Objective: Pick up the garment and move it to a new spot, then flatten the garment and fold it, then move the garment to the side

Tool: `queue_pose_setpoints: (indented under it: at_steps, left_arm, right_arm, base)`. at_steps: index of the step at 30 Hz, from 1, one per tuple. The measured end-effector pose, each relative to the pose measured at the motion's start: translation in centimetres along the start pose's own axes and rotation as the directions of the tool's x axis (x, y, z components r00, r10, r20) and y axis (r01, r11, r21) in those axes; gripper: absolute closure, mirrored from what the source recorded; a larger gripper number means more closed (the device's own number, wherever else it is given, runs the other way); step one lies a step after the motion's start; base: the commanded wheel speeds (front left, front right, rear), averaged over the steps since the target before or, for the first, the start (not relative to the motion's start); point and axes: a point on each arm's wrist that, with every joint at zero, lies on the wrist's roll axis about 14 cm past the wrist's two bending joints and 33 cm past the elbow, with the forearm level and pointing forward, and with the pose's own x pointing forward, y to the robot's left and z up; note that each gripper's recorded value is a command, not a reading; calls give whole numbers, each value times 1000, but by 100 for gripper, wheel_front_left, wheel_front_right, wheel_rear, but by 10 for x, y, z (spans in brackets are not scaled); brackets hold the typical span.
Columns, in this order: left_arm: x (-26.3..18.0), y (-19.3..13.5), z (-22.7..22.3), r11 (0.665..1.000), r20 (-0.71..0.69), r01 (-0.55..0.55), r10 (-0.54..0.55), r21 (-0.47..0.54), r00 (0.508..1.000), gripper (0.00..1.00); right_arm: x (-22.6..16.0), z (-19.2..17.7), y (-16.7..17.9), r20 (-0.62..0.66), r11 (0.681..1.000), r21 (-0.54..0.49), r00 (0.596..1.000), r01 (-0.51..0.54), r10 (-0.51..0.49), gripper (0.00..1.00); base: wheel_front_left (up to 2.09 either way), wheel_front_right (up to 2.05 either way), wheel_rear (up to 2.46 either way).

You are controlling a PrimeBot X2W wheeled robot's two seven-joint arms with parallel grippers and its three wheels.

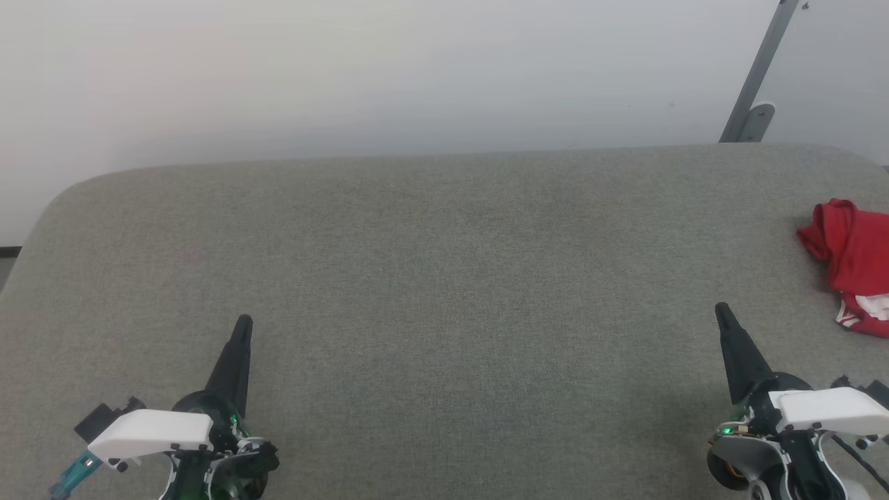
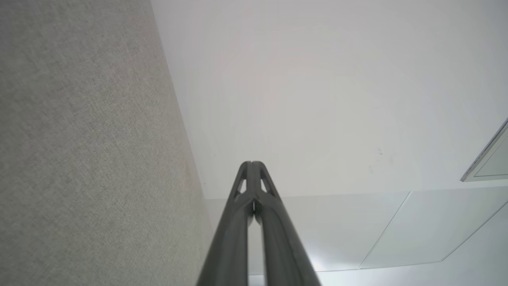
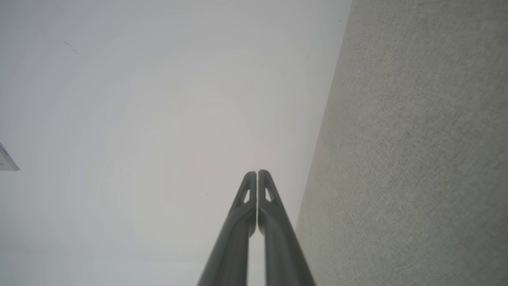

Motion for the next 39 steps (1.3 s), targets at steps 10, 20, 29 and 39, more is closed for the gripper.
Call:
queue_pose_setpoints:
  at_steps: [10, 20, 29, 39]
  left_arm:
    - [0, 0, 0, 1000, 0, 0, 0, 0, 1000, 100]
    - [0, 0, 0, 1000, 0, 0, 0, 0, 1000, 100]
    - [0, 0, 0, 1000, 0, 0, 0, 0, 1000, 100]
    - [0, 0, 0, 1000, 0, 0, 0, 0, 1000, 100]
  right_arm:
    - [0, 0, 0, 0, 1000, 0, 1000, 0, 0, 100]
    - [0, 0, 0, 0, 1000, 0, 1000, 0, 0, 100]
    - [0, 0, 0, 0, 1000, 0, 1000, 0, 0, 100]
    - [0, 0, 0, 0, 1000, 0, 1000, 0, 0, 100]
  base:
    - [0, 0, 0]
    - [0, 0, 0]
    - [0, 0, 0]
    - [0, 0, 0]
